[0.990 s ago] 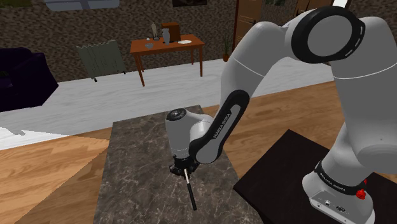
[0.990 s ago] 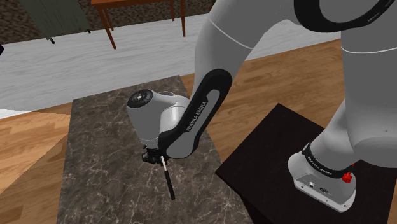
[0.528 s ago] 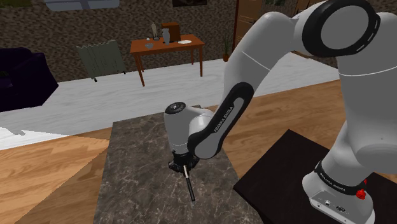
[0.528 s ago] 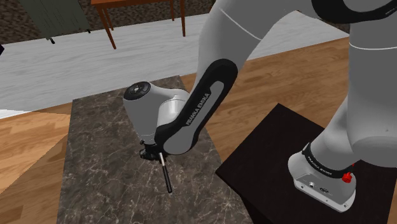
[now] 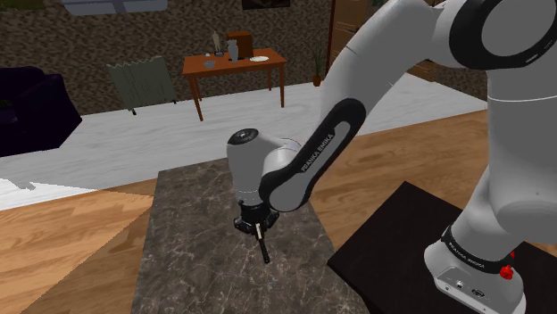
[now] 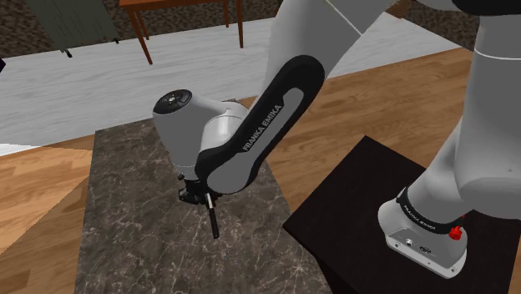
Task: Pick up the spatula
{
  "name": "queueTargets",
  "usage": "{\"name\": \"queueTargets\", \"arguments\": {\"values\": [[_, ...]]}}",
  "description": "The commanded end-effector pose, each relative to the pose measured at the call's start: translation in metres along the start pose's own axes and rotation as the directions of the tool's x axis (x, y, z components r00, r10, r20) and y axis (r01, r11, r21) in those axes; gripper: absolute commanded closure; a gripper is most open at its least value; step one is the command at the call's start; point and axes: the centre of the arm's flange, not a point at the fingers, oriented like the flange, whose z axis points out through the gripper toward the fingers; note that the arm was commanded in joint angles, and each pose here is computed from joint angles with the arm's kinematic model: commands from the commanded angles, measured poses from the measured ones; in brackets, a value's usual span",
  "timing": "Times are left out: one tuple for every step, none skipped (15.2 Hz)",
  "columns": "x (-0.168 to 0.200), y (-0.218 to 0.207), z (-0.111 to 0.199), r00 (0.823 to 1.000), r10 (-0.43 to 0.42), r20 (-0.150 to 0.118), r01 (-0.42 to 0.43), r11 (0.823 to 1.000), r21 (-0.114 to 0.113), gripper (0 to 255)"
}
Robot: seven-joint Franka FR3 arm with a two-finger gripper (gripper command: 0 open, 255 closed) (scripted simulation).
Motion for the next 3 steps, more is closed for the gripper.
{"name": "queueTargets", "arguments": {"values": [[-0.0007, 0.0007, -0.0110, 1.000, 0.000, 0.000, 0.000, 1.000, 0.000, 255], [-0.0007, 0.0007, -0.0118, 1.000, 0.000, 0.000, 0.000, 1.000, 0.000, 255], [-0.0007, 0.0007, -0.0118, 1.000, 0.000, 0.000, 0.000, 1.000, 0.000, 255]]}}
